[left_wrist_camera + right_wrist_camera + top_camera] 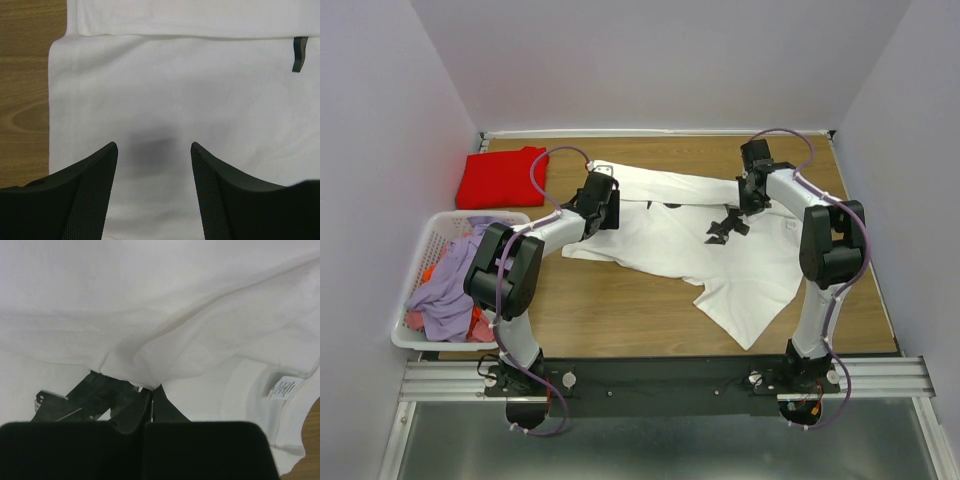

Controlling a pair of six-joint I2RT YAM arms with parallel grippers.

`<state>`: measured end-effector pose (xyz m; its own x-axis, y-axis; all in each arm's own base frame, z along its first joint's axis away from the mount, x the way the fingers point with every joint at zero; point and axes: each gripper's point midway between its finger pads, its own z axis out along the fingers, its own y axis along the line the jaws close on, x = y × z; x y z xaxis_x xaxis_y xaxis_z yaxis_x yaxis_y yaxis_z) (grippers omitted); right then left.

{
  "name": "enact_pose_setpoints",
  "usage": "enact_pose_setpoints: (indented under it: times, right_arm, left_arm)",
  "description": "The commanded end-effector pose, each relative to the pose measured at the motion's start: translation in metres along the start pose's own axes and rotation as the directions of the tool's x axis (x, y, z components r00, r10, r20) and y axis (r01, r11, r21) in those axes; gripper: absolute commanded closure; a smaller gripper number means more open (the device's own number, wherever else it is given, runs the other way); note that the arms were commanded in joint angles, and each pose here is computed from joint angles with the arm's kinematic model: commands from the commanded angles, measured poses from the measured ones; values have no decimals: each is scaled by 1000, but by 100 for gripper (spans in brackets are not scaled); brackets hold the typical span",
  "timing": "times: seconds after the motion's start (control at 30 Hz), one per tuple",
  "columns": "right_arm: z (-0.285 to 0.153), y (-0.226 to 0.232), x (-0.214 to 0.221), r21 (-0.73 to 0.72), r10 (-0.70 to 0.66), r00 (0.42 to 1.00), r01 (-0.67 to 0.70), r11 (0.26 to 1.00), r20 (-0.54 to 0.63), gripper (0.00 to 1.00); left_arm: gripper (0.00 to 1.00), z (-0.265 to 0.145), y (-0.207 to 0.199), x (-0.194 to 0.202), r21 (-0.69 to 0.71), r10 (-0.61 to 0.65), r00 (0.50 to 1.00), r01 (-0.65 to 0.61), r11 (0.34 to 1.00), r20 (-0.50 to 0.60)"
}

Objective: Fold and stack the t-shirts
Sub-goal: Fold the tshirt

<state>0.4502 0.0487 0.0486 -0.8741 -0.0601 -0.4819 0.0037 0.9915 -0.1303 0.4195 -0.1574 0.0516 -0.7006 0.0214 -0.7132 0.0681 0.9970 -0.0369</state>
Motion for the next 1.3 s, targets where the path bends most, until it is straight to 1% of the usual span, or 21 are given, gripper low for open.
enact_pose_setpoints:
  times: [0.0,0.1,0.13,0.2,0.33,0.4,0.47,0.5,0.57,0.67,0.7,0.77,0.8,0.83,0.87,0.9,1.0,1.03,1.1,1.23,1.27]
  right_arm:
    - [-14,13,29,-75,38,989,-49,996,-146,97]
    - [-17,19,35,-98,53,982,-72,993,-184,96]
    - [-16,24,36,-115,62,978,-86,990,-198,93]
    - [-16,28,40,-134,63,972,-95,986,-226,91]
    - [-20,41,44,-197,66,961,-122,973,-269,82]
    - [-26,40,38,-196,78,965,-130,972,-250,78]
    - [-32,29,25,-157,102,973,-136,978,-207,65]
    - [-34,23,21,-131,112,976,-139,982,-188,62]
    - [-38,3,7,-104,168,975,-184,977,-146,59]
    - [-41,-22,-7,-101,277,956,-286,953,-94,57]
    - [-43,-35,-15,-133,353,933,-359,924,-64,55]
    - [-39,-61,-18,-155,462,886,-463,873,-43,54]
    - [-36,-88,-26,-168,534,845,-526,834,3,53]
    - [-36,-92,-29,-212,588,809,-575,790,-2,53]
    - [-31,-98,-25,-224,618,786,-605,764,-12,53]
    - [-27,-112,-29,-256,663,749,-640,724,2,53]
    - [-18,-132,-39,-290,709,705,-671,683,38,53]
    - [-9,-132,-38,-299,722,691,-685,664,20,53]
    - [-2,-140,-45,-323,744,667,-698,639,29,53]
    - [18,-146,-52,-354,754,656,-700,621,26,54]
    - [29,-144,-49,-353,752,659,-702,618,7,54]
  left_arm:
    - [32,2,-6,-8,4,9,1000,-9,1000,18]
    - [32,2,-6,-9,3,10,1000,-11,1000,20]
    - [32,2,-6,-8,4,11,1000,-11,1000,18]
    - [32,1,-7,-8,7,10,1000,-11,1000,19]
    - [32,1,-7,-9,9,9,1000,-9,1000,20]
    - [32,0,-7,-8,9,9,1000,-9,1000,18]
    - [32,0,-7,-9,9,9,1000,-9,1000,20]
    - [32,0,-7,-9,9,7,1000,-7,1000,20]
    - [32,-1,-7,-9,12,8,1000,-8,1000,22]
    - [32,-2,-7,-11,13,5,1000,-6,1000,26]
    - [32,-3,-7,-11,12,4,1000,-4,1000,27]
    - [32,-4,-7,-12,11,3,1000,-3,1000,31]
    - [32,-4,-7,-14,13,1,999,-2,1000,36]
    - [32,-4,-7,-14,11,1,999,-2,1000,36]
    - [32,-4,-7,-14,9,2,999,-2,1000,35]
    - [32,-5,-6,-14,7,2,999,-2,1000,37]
    - [32,-5,-6,-13,7,4,999,-4,1000,34]
    - [32,-5,-6,-13,7,4,999,-4,1000,34]
    - [32,-6,-6,-15,8,4,999,-4,1000,38]
    - [32,-7,-6,-14,7,3,999,-3,1000,39]
    - [32,-7,-6,-14,7,0,999,0,1000,39]
